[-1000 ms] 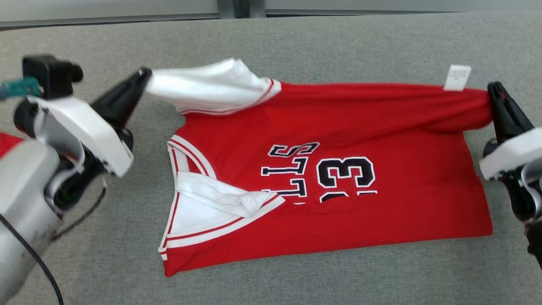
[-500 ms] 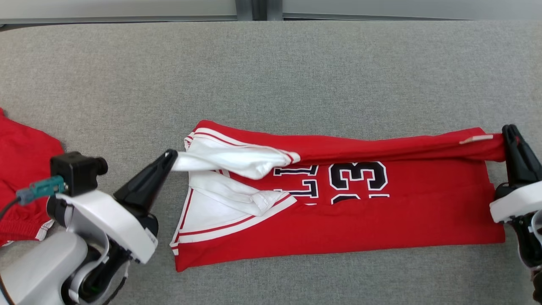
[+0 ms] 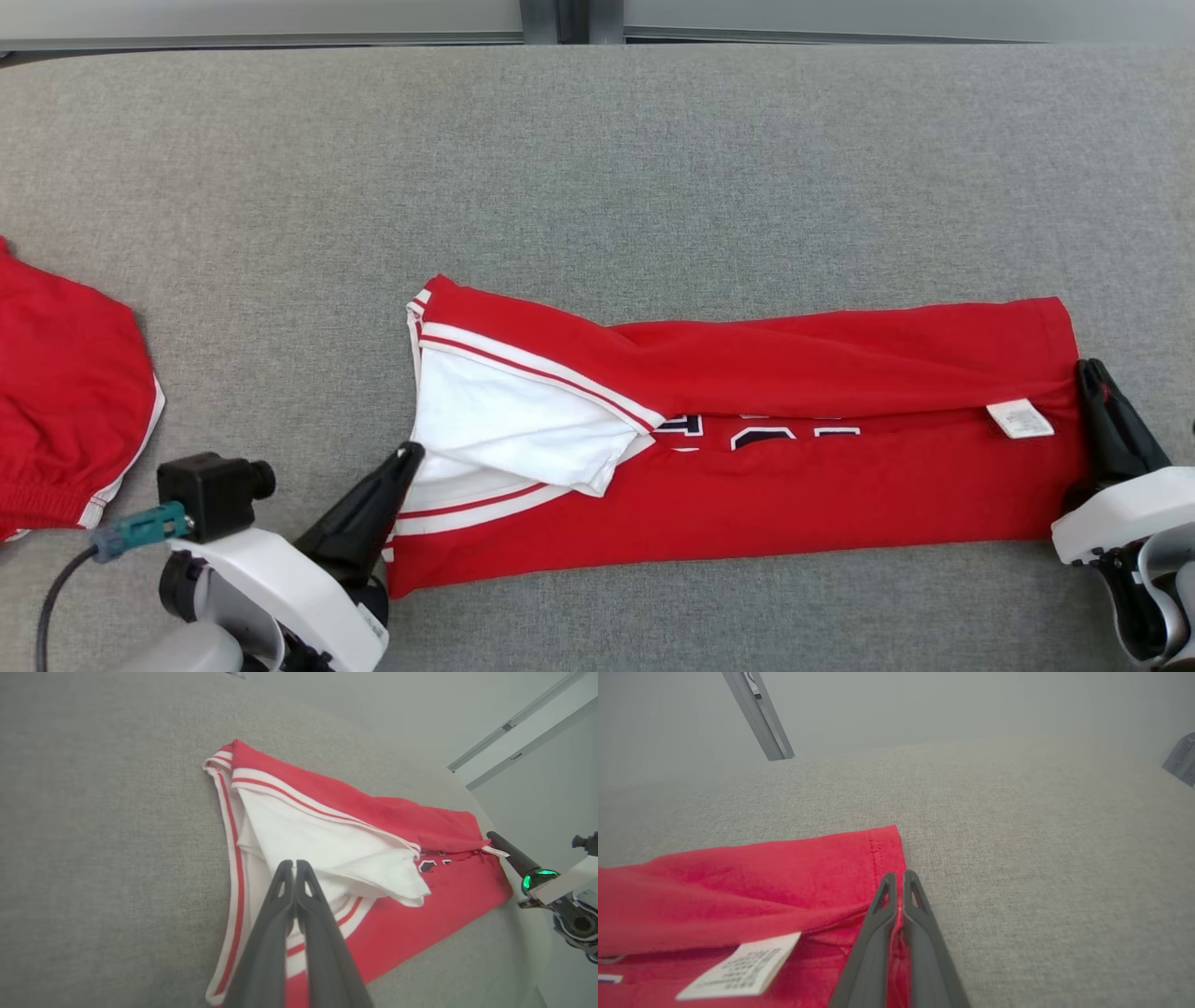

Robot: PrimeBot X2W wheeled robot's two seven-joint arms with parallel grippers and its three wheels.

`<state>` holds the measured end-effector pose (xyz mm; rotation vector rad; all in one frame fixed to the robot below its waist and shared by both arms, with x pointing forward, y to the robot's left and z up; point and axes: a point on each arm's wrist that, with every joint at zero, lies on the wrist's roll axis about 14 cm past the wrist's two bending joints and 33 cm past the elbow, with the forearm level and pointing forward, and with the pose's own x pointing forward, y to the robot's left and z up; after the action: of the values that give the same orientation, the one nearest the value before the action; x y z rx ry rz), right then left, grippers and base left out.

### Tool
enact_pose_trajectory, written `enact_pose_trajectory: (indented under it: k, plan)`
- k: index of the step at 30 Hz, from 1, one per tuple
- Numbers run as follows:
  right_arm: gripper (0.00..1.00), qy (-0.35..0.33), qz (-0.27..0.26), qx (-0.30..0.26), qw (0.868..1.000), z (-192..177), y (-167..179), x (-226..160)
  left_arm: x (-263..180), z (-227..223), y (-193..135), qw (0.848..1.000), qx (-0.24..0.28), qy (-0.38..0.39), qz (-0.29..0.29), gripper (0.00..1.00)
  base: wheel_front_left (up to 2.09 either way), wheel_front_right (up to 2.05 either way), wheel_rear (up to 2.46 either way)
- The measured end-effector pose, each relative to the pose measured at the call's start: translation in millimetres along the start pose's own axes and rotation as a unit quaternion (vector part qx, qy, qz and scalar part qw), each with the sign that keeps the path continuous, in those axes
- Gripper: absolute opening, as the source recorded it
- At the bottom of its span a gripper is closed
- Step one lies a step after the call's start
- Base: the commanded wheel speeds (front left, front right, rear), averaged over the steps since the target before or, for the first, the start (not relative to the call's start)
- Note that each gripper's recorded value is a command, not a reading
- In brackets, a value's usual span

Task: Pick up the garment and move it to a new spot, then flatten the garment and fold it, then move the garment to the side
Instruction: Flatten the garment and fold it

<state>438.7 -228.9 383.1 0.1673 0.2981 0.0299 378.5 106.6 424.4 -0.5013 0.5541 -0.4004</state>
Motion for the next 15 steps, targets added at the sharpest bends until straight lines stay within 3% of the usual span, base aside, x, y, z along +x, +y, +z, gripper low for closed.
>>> enact_pose_trajectory:
  k: [4, 5, 6, 7, 8, 9, 10, 11, 15]
  plan:
    - [0.02, 0.012, -0.002, 0.002, 1.0, -8.5, 1.7, -0.7, 0.6, -17.6, 4.3, 0.999, -0.022, 0.02, 0.013, 0.0, 0.0, 0.0, 0.0]
    - [0.29, 0.013, -0.002, 0.002, 1.0, -9.1, 2.2, -0.7, 0.7, -20.6, 5.9, 0.999, -0.025, 0.023, 0.018, 0.0, 0.0, 0.0, 0.0]
    - [0.6, 0.014, -0.002, 0.0, 1.0, -10.1, 2.3, -1.1, 0.6, -23.4, 6.1, 0.999, -0.026, 0.026, 0.019, 0.15, 0.0, 0.0, 0.0]
    - [0.6, 0.015, -0.003, 0.001, 1.0, -10.5, 2.5, -1.5, 0.8, -25.2, 5.7, 0.999, -0.028, 0.027, 0.02, 0.15, 0.0, 0.0, 0.0]
    - [1.0, 0.012, -0.006, 0.003, 1.0, -8.5, 1.9, -1.6, 0.6, -26.9, 5.5, 0.999, -0.027, 0.028, 0.022, 0.33, 0.0, 0.0, 0.0]
    - [1.0, 0.006, -0.009, 0.003, 1.0, -4.8, 0.5, -1.6, -0.1, -28.1, 6.1, 0.999, -0.024, 0.028, 0.023, 0.47, 0.0, 0.0, 0.0]
    - [1.0, -0.002, -0.013, 0.001, 1.0, 0.5, -2.2, -1.8, -0.9, -28.5, 6.3, 0.999, -0.021, 0.027, 0.025, 0.8, 0.0, 0.0, 0.0]
    - [1.0, -0.012, -0.017, 0.0, 1.0, 7.0, -4.6, -2.2, -1.4, -28.3, 6.3, 0.999, -0.02, 0.024, 0.027, 1.0, 0.0, 0.0, 0.0]
    - [1.0, -0.06, -0.022, 0.003, 0.998, 34.9, -3.1, -8.3, -5.7, -23.4, 9.2, 0.999, -0.009, -0.001, 0.049, 1.0, 0.0, 0.0, 0.0]
